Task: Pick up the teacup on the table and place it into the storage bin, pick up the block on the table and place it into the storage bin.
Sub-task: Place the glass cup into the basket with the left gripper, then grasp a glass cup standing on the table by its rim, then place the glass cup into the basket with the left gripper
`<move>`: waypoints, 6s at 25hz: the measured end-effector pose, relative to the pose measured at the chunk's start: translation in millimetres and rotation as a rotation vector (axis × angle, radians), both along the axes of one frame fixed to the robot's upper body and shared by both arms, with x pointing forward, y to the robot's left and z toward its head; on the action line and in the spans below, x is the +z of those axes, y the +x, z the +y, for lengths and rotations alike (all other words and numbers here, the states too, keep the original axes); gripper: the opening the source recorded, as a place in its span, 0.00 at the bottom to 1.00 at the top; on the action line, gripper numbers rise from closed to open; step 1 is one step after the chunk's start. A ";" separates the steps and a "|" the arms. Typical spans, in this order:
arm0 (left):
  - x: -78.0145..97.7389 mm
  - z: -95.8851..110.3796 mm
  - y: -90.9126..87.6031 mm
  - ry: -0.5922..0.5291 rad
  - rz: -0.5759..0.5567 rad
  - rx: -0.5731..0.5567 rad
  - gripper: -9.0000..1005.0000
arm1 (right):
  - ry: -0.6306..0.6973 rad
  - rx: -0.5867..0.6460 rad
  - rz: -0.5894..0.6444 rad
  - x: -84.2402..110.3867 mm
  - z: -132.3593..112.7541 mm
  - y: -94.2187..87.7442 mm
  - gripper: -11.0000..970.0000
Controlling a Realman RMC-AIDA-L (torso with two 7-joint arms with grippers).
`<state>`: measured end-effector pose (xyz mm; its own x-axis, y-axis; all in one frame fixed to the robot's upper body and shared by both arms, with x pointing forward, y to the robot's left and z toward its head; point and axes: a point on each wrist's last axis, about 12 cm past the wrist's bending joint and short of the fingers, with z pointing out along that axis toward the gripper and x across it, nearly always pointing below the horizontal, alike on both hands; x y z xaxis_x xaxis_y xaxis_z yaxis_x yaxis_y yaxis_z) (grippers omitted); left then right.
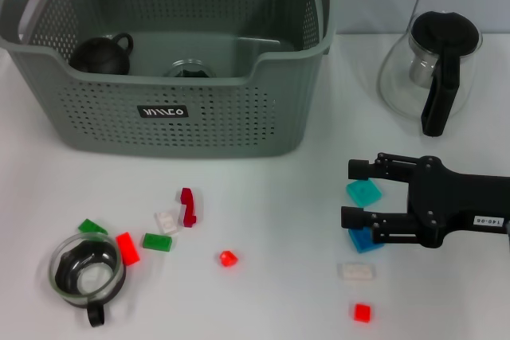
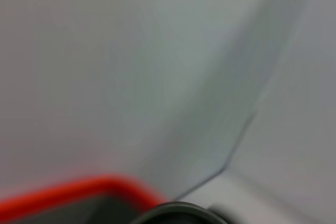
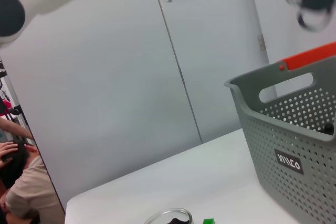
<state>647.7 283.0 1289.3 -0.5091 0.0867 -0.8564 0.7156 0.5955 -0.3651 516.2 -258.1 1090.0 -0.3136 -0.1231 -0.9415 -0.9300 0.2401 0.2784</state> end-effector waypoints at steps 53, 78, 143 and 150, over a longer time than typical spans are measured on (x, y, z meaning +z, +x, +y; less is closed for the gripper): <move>-43.5 -56.6 7.7 0.192 0.081 0.078 0.50 | -0.005 -0.005 0.007 -0.8 -0.4 0.3 0.86; -89.3 50.4 -142.5 0.486 0.043 -0.262 0.73 | -0.011 -0.007 0.030 1.7 -2.4 3.1 0.86; -81.8 35.6 -88.3 -0.151 -0.027 -0.347 0.05 | -0.029 0.004 0.036 0.7 -1.1 4.0 0.86; -13.7 20.9 -39.8 -0.118 -0.107 -0.148 0.05 | -0.030 0.001 0.039 0.0 -1.8 3.5 0.86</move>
